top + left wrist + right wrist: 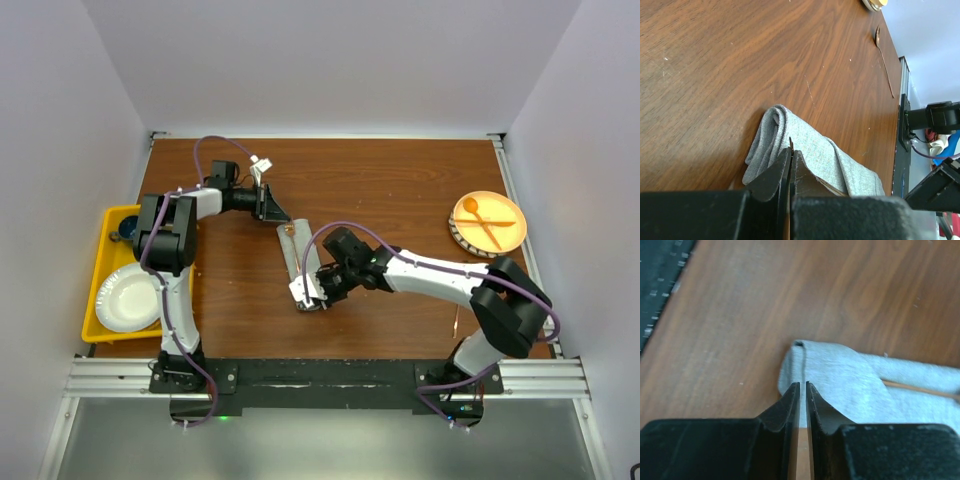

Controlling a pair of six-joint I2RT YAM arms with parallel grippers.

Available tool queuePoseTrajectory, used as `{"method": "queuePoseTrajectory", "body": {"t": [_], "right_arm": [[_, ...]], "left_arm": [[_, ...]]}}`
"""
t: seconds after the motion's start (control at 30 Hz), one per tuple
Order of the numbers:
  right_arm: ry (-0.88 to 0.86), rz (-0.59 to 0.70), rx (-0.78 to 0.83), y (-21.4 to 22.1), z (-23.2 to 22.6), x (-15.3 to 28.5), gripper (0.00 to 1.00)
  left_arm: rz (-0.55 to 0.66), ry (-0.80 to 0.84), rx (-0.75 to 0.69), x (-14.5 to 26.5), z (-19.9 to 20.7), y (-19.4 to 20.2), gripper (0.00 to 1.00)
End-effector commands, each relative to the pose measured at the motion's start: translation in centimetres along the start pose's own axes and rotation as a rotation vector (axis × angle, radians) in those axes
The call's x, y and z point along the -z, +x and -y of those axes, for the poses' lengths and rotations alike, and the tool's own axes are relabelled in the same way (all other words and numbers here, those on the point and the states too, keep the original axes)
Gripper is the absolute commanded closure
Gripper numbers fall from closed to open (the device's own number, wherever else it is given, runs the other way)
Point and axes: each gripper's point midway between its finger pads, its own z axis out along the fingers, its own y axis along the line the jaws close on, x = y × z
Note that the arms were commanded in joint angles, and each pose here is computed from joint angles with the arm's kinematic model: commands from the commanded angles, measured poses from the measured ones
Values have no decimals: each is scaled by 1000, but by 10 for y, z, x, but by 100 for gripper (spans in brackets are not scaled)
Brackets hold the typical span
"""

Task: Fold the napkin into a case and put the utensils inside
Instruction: Insert the fork into the folded napkin.

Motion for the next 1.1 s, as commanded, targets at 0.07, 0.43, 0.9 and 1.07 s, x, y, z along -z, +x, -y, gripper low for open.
{"method": "queuePoseTrajectory", "body": {"t": [0.07, 0.43, 0.9, 1.07], "right_arm": [[-106, 9, 10, 0, -17, -17, 89], [32, -107, 8, 30, -7, -32, 90], [88, -131, -30, 33, -3, -33, 92], [94, -128, -32, 31, 0, -33, 92]], "left_arm": [[24, 6, -59, 5, 14, -15, 100], [31, 4, -27, 6, 18, -6, 100], [35, 6, -27, 5, 23, 6, 100], [29, 7, -26, 5, 24, 10, 100]]}}
